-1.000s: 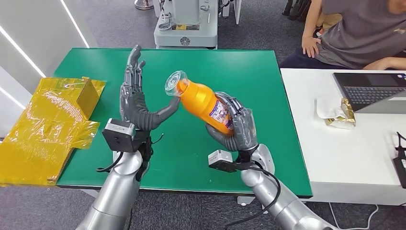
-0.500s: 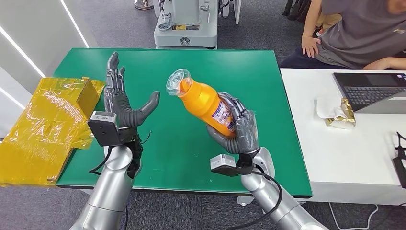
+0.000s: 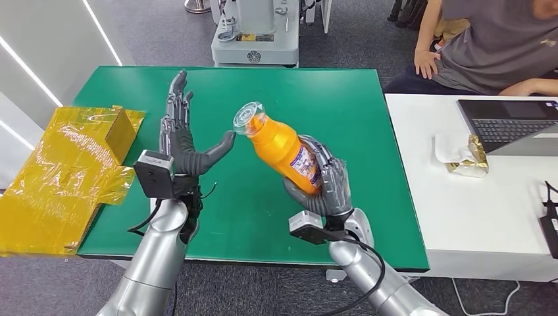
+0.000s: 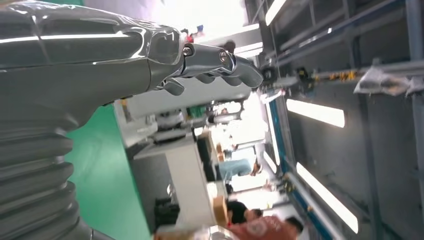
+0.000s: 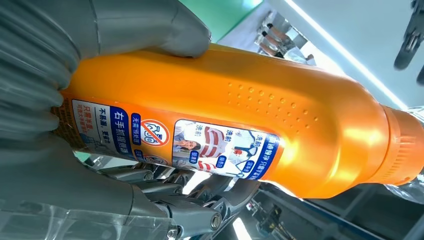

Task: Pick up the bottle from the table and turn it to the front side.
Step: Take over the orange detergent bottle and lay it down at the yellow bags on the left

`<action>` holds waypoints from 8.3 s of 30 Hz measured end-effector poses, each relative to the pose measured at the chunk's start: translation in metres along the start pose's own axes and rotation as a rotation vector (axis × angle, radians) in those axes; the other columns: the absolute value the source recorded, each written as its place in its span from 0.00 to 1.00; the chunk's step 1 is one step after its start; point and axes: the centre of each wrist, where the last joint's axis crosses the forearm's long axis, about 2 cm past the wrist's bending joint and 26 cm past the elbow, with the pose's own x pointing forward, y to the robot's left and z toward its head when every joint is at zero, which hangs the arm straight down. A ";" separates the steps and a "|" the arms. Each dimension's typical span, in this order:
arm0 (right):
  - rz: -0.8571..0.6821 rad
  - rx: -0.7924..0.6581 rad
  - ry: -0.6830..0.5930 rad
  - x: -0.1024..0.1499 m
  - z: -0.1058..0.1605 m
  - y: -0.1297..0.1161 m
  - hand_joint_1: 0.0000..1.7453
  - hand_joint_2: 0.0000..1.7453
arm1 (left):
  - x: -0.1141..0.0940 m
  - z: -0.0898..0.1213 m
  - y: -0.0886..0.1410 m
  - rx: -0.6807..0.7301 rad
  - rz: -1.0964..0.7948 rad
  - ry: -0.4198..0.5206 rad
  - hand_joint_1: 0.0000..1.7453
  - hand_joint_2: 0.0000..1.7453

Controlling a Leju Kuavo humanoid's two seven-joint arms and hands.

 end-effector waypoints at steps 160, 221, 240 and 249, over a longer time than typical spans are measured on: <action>-0.463 -0.442 -0.047 0.151 0.020 -0.004 0.00 1.00 | -0.046 0.008 0.067 -0.245 -0.304 0.263 1.00 1.00; -0.505 -0.461 0.027 0.164 0.046 -0.005 0.00 1.00 | -0.042 0.014 0.267 -0.496 -1.747 0.579 1.00 1.00; -0.514 -0.444 0.013 0.166 0.046 -0.004 0.00 1.00 | -0.053 0.066 0.270 -0.654 -1.772 0.614 1.00 1.00; -0.514 -0.437 0.008 0.166 0.046 -0.003 0.00 1.00 | -0.063 0.067 0.238 -0.708 -1.729 0.596 1.00 1.00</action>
